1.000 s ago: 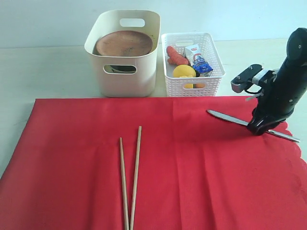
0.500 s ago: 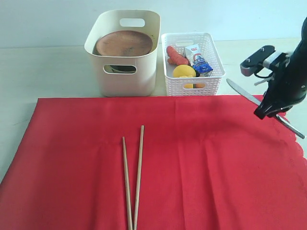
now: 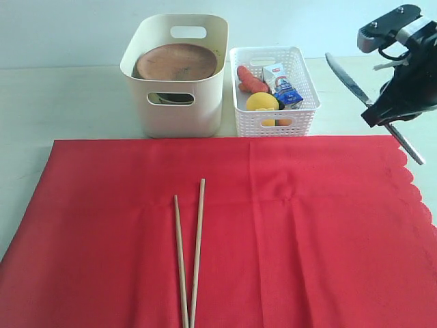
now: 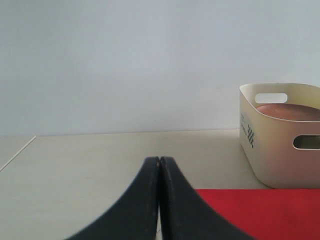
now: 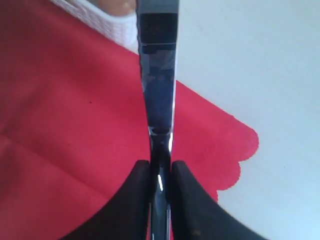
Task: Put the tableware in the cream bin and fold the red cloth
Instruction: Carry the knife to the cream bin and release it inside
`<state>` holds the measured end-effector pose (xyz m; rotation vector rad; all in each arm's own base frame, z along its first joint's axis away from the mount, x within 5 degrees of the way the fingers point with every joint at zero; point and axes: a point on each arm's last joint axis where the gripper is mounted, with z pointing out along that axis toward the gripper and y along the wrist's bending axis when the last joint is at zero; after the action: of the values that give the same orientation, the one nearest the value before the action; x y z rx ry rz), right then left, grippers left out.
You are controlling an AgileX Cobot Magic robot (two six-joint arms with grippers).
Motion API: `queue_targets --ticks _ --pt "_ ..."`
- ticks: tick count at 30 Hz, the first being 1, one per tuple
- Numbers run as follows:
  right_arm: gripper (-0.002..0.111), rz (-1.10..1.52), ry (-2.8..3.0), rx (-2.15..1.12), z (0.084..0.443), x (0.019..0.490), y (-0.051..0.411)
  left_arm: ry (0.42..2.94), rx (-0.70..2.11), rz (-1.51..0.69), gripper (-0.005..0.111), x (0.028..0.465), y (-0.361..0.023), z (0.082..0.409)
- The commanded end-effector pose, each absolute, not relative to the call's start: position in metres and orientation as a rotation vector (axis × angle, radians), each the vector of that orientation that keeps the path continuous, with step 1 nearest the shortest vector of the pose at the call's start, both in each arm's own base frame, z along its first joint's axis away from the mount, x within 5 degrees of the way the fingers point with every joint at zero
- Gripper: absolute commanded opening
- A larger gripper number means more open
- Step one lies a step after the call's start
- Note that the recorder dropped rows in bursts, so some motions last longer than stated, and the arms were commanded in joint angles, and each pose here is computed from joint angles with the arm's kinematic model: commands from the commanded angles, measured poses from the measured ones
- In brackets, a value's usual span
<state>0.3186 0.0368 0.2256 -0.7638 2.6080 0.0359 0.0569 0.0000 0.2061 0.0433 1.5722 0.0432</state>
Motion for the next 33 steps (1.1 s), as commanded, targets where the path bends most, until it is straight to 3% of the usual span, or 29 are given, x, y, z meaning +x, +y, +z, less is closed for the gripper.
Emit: queue_targets --ticks 1,22,33 --pt "0.0 0.136 2.525 -0.768 0.239 0.316 0.044 1.572 0.035 0.032 0.003 0.056 0.0 0.205" --pt "0.0 0.502 2.121 -0.58 0.268 0.346 0.074 1.572 0.035 0.032 0.003 0.056 0.0 0.205" --pt "0.0 0.581 1.98 -0.672 0.277 0.415 0.176 1.572 0.035 0.032 0.003 0.056 0.0 0.205"
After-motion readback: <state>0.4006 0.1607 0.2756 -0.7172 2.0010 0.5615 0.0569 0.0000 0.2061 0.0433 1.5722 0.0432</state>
